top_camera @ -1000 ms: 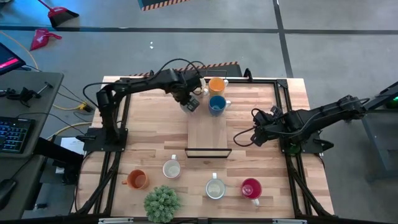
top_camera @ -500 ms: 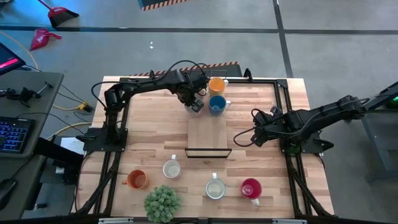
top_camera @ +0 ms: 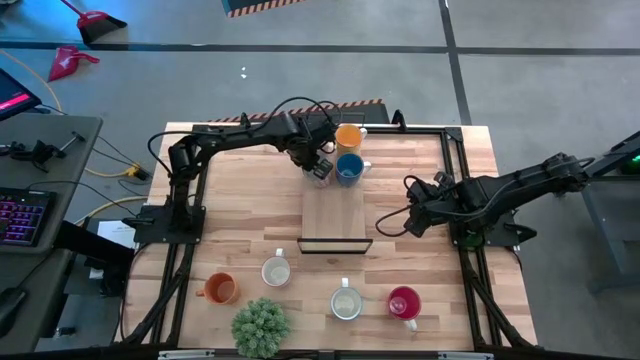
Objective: Place coffee mugs
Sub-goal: Put the brown cup on the shelf aligned with the other blue cup
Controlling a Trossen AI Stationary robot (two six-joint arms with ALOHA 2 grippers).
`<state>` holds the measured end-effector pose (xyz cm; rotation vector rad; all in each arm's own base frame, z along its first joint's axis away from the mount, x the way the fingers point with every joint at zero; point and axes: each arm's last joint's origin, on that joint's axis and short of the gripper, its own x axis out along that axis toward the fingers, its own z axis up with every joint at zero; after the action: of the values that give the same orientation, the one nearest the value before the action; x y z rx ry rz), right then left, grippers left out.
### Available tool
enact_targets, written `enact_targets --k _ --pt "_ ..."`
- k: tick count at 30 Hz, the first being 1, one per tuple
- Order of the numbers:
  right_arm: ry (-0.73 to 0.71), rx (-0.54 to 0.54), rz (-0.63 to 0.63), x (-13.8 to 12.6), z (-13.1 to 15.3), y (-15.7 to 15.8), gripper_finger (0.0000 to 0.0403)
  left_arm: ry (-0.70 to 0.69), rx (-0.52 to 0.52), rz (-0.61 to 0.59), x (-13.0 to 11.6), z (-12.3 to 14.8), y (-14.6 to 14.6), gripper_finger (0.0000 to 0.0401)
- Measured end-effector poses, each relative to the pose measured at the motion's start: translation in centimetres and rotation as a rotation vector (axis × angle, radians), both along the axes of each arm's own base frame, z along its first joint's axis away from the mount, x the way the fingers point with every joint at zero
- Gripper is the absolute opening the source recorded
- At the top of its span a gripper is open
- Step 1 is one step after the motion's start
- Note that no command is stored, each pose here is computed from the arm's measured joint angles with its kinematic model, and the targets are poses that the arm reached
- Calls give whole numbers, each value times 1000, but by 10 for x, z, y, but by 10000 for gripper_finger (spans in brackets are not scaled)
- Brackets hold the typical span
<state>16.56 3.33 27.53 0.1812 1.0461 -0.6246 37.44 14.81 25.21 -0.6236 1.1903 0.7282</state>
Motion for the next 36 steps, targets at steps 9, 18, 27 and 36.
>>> enact_targets --k 9,18,27,36 --pt "0 0 0 0 0 0 142 6 10 -10 1 0 -4 8" --pt "0 1 0 0 0 0 142 22 24 -9 1 0 -5 8" --pt "0 1 1 0 0 0 142 39 30 -22 -1 0 -5 8" --pt "2 -1 4 0 0 0 142 38 21 -41 2 -1 -12 8"
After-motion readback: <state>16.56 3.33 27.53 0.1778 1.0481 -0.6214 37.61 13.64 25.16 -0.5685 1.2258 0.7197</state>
